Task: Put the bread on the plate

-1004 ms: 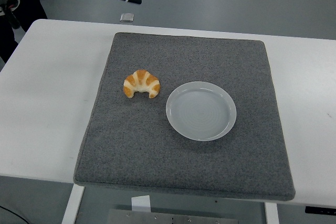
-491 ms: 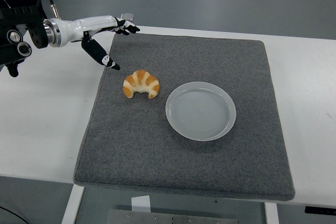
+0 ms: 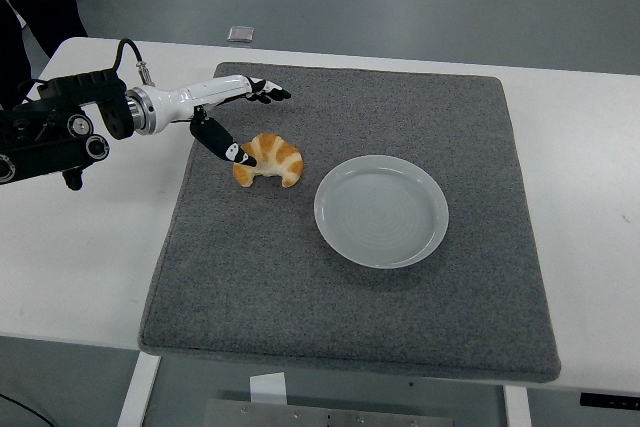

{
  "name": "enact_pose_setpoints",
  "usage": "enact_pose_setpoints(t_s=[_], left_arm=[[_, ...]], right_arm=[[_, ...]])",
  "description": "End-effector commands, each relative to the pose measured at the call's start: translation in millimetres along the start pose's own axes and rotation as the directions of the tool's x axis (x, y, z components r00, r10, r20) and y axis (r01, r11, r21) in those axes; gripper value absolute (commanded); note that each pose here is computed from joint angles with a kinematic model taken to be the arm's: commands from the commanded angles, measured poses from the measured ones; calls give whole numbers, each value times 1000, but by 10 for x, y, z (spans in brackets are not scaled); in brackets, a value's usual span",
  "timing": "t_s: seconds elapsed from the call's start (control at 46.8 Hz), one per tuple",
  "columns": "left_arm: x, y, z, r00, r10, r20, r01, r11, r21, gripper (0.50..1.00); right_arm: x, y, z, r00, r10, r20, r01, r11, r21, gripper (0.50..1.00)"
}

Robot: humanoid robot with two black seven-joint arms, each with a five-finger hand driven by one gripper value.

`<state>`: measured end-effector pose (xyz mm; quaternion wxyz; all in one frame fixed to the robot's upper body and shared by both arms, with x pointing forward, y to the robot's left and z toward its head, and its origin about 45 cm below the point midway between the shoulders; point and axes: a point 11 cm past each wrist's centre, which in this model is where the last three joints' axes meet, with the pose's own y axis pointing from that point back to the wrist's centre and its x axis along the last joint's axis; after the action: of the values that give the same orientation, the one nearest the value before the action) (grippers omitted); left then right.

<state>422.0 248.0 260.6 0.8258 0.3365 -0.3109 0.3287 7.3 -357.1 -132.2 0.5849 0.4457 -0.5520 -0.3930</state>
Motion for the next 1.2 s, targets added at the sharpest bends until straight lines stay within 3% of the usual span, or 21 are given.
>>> enact_pose_setpoints(t_s=[0.0,0.491,1.175], left_arm=[[-72,-36,-34,1000,-4,-12,4,1000,3,975],[-297,-212,-202,999,29,-24,-29,1000,0,973],[-427,-244,-237,999,44,-29,-45,998,-34,945]], right_arm=[[0,0,0,1000,0,0,0,1000,0,952],[2,0,0,1000,2,0,-2,1000,0,952],[3,0,9,1000,3,0,-3,1000,-2,952]])
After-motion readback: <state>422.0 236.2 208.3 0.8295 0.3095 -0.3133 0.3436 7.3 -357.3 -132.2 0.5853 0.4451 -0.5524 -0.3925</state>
